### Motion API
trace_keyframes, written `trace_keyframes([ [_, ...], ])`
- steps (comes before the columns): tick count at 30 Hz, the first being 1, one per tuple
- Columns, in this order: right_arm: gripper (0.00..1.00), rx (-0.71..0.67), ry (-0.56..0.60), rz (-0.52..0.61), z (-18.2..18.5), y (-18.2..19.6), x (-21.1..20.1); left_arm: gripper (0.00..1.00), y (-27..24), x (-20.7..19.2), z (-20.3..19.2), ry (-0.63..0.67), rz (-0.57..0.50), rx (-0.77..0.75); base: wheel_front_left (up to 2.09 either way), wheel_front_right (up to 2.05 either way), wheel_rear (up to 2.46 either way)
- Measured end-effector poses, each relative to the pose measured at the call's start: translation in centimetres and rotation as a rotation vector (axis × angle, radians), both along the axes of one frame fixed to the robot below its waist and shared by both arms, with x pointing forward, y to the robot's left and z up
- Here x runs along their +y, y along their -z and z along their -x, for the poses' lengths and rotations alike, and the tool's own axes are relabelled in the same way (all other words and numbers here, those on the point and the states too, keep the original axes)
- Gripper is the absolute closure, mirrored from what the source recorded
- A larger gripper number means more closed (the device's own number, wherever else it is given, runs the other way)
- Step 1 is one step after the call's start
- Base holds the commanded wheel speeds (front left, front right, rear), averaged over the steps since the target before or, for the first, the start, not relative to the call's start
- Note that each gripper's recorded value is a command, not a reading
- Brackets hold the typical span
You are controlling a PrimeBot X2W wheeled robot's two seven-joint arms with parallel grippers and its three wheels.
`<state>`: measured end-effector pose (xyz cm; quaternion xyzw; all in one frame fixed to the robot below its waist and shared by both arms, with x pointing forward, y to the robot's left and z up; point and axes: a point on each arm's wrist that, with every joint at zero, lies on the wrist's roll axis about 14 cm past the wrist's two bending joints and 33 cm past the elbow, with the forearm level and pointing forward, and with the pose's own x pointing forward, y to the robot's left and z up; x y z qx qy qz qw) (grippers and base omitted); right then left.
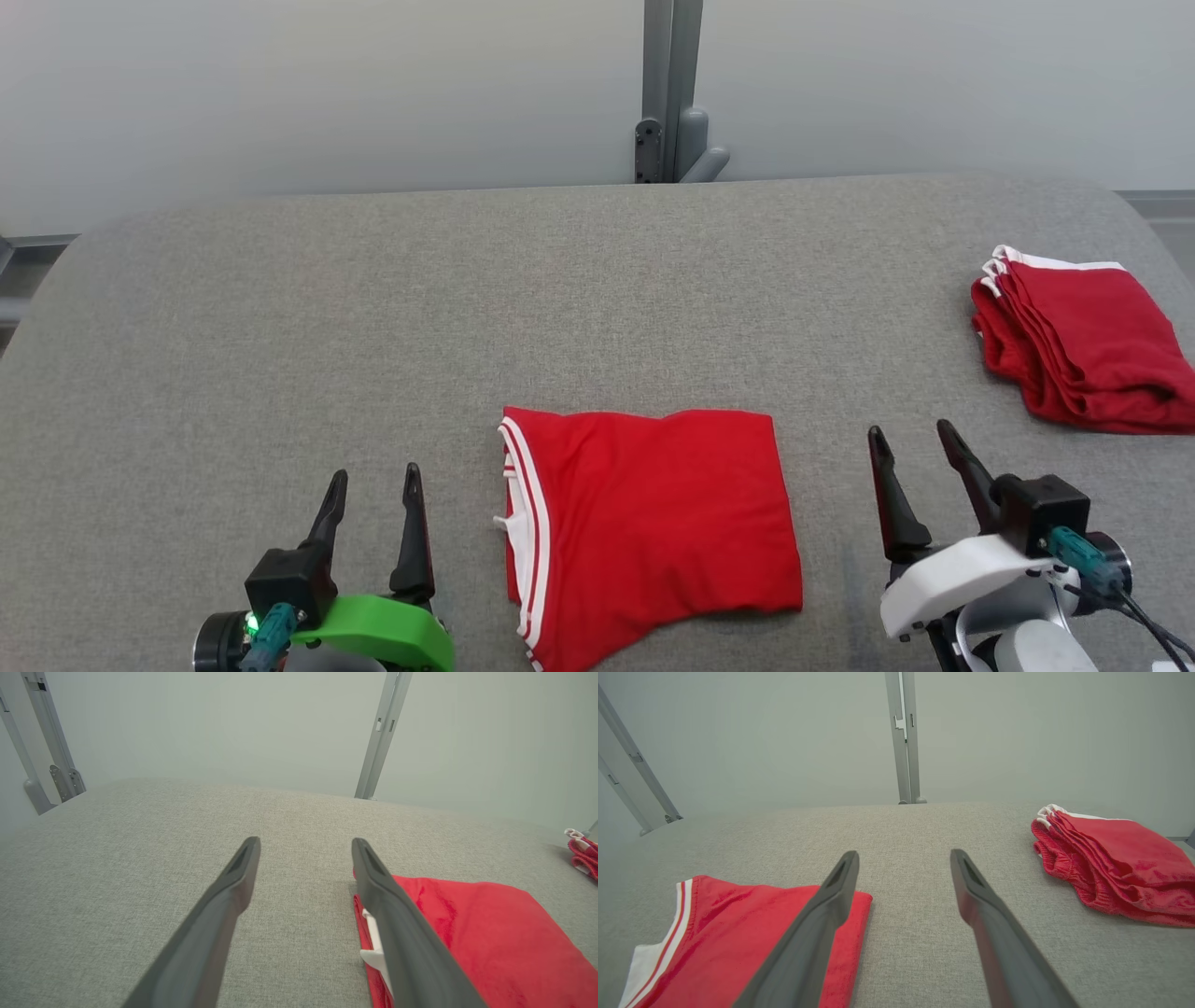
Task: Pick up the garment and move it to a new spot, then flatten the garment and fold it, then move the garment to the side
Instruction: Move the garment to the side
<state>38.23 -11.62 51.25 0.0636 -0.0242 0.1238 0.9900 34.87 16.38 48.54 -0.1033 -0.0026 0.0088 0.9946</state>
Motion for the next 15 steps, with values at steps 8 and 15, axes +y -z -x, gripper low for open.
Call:
trace_keyframes([
  [8, 0.0, 0.247, -0.135, 0.04, -1.5, 3.3, 1.7, 0.0, 0.4, 0.4, 0.3, -0.014, 0.001, 0.013, 0.0, 0.0, 0.0],
  [15, 0.0, 0.506, -0.256, 0.003, -1.4, 6.8, 3.8, 0.0, 0.9, 1.2, 0.8, -0.041, 0.001, 0.027, 0.0, 0.0, 0.0],
])
